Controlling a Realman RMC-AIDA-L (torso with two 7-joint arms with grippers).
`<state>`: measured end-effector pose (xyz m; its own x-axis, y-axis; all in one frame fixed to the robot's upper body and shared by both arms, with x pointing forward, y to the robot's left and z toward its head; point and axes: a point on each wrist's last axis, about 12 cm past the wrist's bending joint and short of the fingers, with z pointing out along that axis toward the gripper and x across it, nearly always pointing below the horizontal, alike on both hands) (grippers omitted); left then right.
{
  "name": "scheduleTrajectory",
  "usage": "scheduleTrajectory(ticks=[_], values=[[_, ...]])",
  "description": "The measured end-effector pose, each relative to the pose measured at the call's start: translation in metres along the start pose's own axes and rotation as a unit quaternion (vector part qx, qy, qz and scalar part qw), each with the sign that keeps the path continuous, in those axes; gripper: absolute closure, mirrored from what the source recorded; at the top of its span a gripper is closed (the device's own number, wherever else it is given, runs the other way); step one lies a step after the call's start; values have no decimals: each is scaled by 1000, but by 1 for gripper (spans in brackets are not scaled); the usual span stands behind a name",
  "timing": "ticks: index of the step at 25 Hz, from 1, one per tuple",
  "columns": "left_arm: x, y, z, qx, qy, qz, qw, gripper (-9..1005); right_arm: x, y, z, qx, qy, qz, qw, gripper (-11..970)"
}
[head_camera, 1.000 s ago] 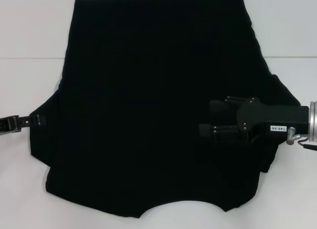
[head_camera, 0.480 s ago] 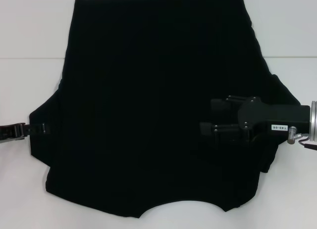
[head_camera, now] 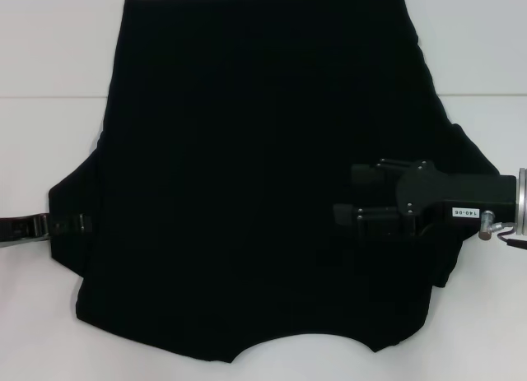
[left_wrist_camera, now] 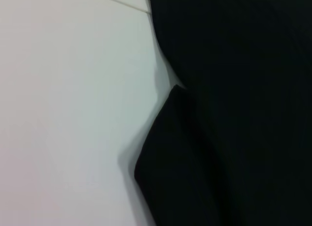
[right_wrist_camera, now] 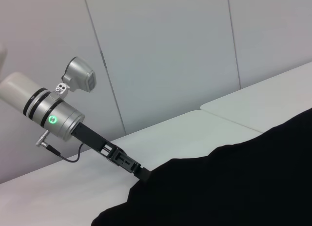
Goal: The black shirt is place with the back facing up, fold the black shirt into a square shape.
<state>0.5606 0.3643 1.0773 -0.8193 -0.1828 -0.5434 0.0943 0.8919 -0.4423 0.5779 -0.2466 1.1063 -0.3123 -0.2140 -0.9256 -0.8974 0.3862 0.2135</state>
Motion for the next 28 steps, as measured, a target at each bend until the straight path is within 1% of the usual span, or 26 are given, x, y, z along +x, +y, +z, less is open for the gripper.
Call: scheduleTrajectory(ticks=[9,19,25,28], values=[[0,-5,3,4,12,16,1000,92,1,0,-1,1,0,1,1000,60],[-2,-9,5,7,19,38,999,308,1,0,-2,2,-1,1,1000,61],[-3,-9,7,2,21,50,999,547,-1,0,-1,0,-1,-1,1000,61],[-4,-11,7,2,22,53,998,694,-1,-1,-1,0,-1,-1,1000,62]])
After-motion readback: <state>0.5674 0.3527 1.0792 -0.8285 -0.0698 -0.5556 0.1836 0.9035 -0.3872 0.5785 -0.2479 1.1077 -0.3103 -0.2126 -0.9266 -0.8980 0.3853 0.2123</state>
